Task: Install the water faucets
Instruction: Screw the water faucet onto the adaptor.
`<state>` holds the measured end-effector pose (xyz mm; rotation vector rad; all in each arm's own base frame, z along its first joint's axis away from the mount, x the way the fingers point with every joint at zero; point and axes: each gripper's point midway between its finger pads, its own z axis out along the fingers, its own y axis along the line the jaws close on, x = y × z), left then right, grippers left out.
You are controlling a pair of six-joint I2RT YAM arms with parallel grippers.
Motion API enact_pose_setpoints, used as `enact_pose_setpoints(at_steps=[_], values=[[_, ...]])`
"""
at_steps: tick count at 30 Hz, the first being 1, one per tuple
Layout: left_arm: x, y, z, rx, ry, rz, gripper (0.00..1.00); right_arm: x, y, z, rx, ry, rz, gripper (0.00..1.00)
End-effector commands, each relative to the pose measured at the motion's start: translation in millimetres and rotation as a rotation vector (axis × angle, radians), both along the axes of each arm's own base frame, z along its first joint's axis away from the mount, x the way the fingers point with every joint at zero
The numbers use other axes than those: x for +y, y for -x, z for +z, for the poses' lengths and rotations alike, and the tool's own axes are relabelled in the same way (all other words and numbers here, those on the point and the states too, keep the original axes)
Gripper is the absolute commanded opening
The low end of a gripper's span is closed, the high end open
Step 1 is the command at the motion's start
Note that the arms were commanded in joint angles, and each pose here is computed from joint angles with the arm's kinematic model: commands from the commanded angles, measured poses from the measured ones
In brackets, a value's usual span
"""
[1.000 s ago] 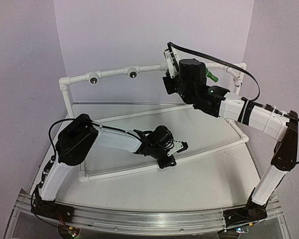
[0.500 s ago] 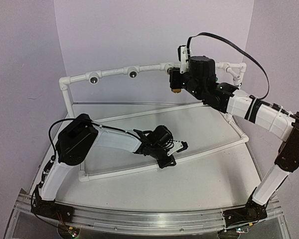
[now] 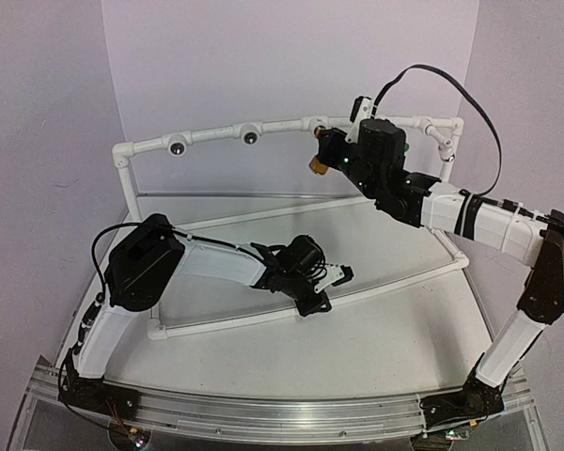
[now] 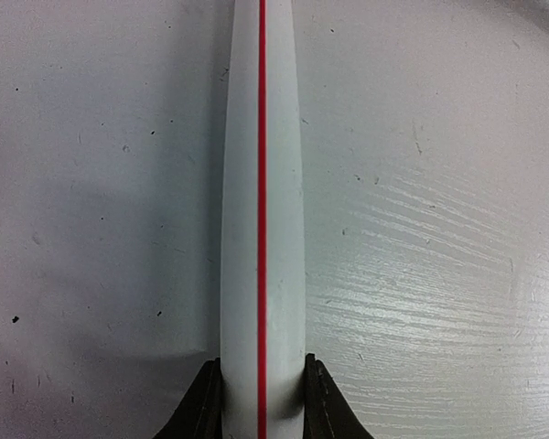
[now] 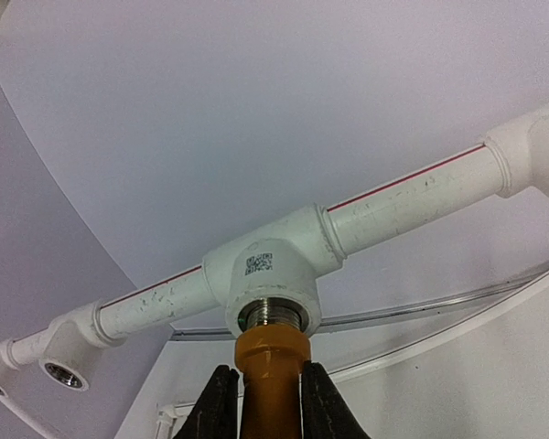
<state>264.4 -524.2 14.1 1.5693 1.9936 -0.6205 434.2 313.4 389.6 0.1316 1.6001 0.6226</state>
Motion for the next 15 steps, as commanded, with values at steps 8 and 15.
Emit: enact_pose_setpoints(at_steps=[8,15], values=[[53,102,-87,0.346,-0.278,-0.167,0.00,-50,-27,52,-0.041,-0.615,-0.035,0.00],[52,102,-88,0.349,-0.278,-0.169,0.00,-52,-32,29,0.027,-0.899,-0.024,0.00]])
